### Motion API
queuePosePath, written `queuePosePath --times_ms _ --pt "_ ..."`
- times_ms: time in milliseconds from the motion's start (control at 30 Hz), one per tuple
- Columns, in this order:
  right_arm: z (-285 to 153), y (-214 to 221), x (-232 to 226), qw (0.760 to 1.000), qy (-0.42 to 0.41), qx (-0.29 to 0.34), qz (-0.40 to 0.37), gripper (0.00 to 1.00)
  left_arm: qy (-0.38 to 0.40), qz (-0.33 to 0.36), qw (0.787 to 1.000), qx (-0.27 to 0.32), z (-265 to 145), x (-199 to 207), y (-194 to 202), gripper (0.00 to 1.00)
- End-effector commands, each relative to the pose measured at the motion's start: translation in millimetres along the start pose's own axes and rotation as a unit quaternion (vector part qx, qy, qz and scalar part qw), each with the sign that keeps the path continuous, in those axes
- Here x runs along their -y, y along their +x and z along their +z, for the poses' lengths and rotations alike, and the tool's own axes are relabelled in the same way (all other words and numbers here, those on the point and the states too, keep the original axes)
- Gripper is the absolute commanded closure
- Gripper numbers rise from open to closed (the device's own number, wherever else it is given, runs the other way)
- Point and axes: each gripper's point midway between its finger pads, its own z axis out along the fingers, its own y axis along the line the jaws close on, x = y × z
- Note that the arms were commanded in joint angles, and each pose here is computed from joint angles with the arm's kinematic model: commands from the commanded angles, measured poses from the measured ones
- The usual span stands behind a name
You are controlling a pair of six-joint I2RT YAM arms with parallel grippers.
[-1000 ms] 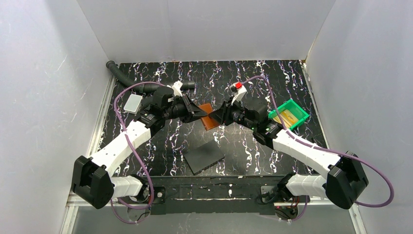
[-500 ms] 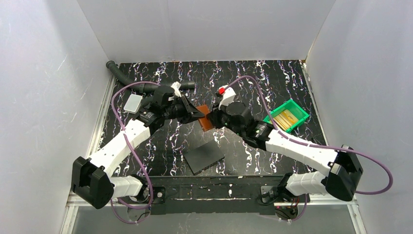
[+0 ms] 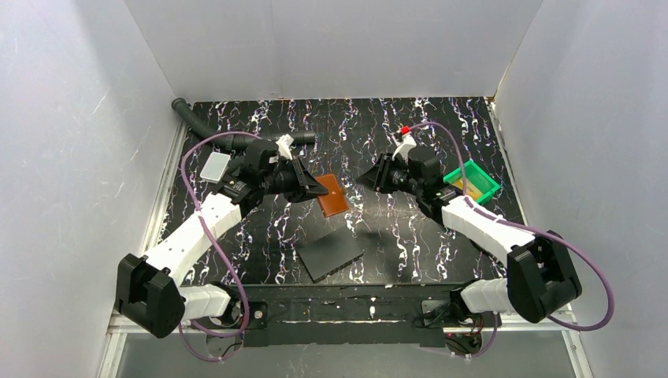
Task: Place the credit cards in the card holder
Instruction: Open the card holder at the center of the board.
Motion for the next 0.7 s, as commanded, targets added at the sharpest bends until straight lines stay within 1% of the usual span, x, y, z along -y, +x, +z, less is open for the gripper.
queuePosePath --times_ms 0,33,100,167,233,300,333,367,400,433,467,500,567,600,633,667 --pt "-23.6 -2.0 -48.6 0.987 -0.152 -0.035 0.031 0.53 0.097 0.076 0.992 -0.027 -6.4 31.3 2.2 1.0" --pt "-30.0 -3.4 -47.6 0.985 -0.164 -0.034 0.025 0.47 0.093 0.085 0.992 -0.025 -6.6 29.3 0.8 1.0" --pt "-45.6 -2.0 -62.7 0.975 -0.222 -0.031 -0.01 0.37 0.081 0.101 0.991 -0.02 -6.3 23.3 -0.8 1.0" --pt "-56.2 5.1 -71.7 0.968 -0.241 -0.033 -0.064 0.3 0.071 0.105 0.992 -0.02 -4.5 17.2 -0.1 1.0" --pt "-62.0 7.4 -74.3 0.968 -0.222 -0.016 -0.117 0.22 0.078 0.106 0.991 -0.022 -2.8 17.3 0.8 1.0" --pt "-61.7 3.2 -78.6 0.971 -0.194 0.003 -0.141 0.18 0.077 0.105 0.991 -0.023 -1.3 16.6 0.9 1.0" --pt "-57.9 4.3 -78.8 0.974 -0.168 0.001 -0.15 0.17 0.076 0.105 0.991 -0.026 -0.4 15.6 1.4 1.0" --pt "-52.5 6.0 -81.4 0.976 -0.144 -0.001 -0.161 0.11 0.076 0.105 0.991 -0.027 0.5 15.1 1.6 1.0" --pt "-47.1 10.2 -83.6 0.979 -0.111 -0.005 -0.17 0.03 0.074 0.104 0.991 -0.029 1.0 13.8 1.5 1.0" --pt "-41.0 6.8 -74.6 0.985 -0.045 0.01 -0.168 0.02 0.07 0.104 0.992 -0.03 1.7 12.0 1.6 1.0" --pt "-36.5 3.2 -70.9 0.985 -0.005 0.027 -0.172 0.04 0.07 0.103 0.992 -0.032 2.0 11.8 2.0 1.0" --pt "-35.0 7.2 -66.9 0.984 0.02 0.022 -0.174 0.08 0.069 0.103 0.992 -0.032 2.4 11.2 2.3 1.0" --pt "-31.2 5.9 -57.7 0.984 0.067 0.029 -0.163 0.16 0.07 0.1 0.992 -0.033 3.5 10.8 2.6 1.0" --pt "-27.9 5.4 -60.2 0.984 0.065 0.031 -0.165 0.22 0.072 0.099 0.992 -0.035 4.0 11.3 2.8 1.0" --pt "-26.5 5.4 -53.7 0.981 0.09 0.03 -0.17 0.33 0.072 0.097 0.992 -0.037 5.0 10.9 3.3 1.0" --pt "-24.7 6.3 -51.4 0.978 0.105 0.028 -0.176 0.4 0.074 0.095 0.992 -0.037 5.4 11.5 3.1 1.0"
